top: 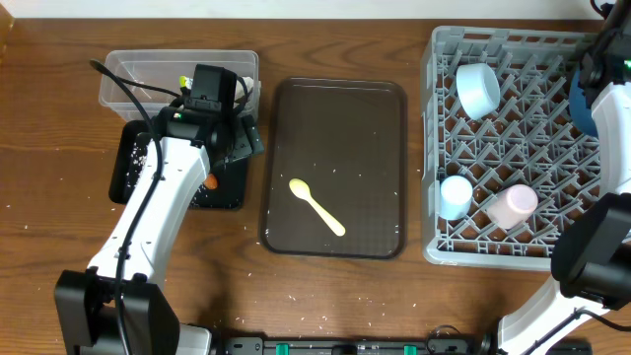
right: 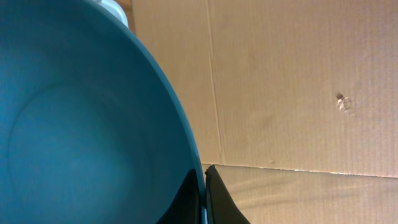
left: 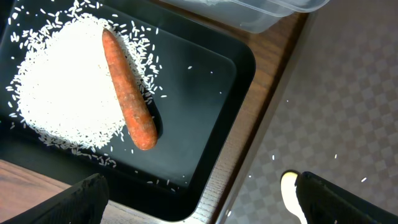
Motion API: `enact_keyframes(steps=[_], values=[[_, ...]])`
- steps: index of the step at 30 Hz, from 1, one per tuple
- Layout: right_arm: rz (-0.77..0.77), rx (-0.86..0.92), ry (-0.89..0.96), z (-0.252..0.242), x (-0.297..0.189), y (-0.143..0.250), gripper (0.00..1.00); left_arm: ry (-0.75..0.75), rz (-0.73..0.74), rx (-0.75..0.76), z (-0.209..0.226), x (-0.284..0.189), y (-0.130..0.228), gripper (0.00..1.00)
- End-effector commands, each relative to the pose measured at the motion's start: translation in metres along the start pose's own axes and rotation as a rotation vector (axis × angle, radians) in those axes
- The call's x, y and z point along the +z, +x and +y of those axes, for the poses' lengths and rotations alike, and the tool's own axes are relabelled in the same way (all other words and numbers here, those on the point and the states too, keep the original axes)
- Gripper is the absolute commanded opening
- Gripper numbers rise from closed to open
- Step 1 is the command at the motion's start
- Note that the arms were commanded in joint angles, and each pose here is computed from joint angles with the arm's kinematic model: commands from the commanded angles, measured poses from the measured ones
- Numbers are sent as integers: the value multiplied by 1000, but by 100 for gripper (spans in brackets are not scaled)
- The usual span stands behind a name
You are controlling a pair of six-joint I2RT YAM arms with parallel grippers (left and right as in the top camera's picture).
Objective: Sort waste into correct bins and load items into the dishwasher rack
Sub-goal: 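Lower blue bowl into back of rack and open right gripper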
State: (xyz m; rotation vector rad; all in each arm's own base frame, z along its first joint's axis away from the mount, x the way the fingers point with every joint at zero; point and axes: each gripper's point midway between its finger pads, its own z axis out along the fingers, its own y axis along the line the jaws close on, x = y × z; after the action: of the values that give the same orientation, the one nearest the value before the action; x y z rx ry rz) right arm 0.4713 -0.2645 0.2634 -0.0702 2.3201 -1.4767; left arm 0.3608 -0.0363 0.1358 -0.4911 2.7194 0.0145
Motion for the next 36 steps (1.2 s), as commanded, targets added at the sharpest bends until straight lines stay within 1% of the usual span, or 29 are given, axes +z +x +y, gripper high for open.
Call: enact_keyframes(steps=[1, 5, 11, 13, 15, 16, 22, 28, 30, 33, 36], values=[[-33, -27, -52, 19, 3, -8, 1, -16, 2, -6, 5, 1, 1, 98], [-69, -42, -66, 29, -9, -21, 1, -16, 2, -6, 5, 1, 1, 98], [-136, -101, -122, 60, -42, -46, 2, -16, 2, -6, 5, 1, 1, 98], [-169, -115, -133, 69, -55, -57, 11, -16, 2, -6, 5, 1, 1, 98], [-202, -130, -143, 79, -70, -67, 16, -16, 2, -6, 5, 1, 1, 98], [-219, -138, -148, 84, -77, -72, 21, -16, 2, -6, 5, 1, 1, 98], [-303, -177, -175, 108, -118, -95, 30, -16, 2, -6, 5, 1, 1, 98], [-349, -195, -189, 121, -140, -106, 37, -16, 2, -6, 5, 1, 1, 98], [-355, -155, -191, 121, -142, -109, 41, -16, 2, -6, 5, 1, 1, 98], [-361, -37, -198, 114, -145, -112, 50, -16, 2, -6, 5, 1, 1, 98], [-368, 102, -217, 103, -153, -114, 52, -16, 2, -6, 5, 1, 1, 98]])
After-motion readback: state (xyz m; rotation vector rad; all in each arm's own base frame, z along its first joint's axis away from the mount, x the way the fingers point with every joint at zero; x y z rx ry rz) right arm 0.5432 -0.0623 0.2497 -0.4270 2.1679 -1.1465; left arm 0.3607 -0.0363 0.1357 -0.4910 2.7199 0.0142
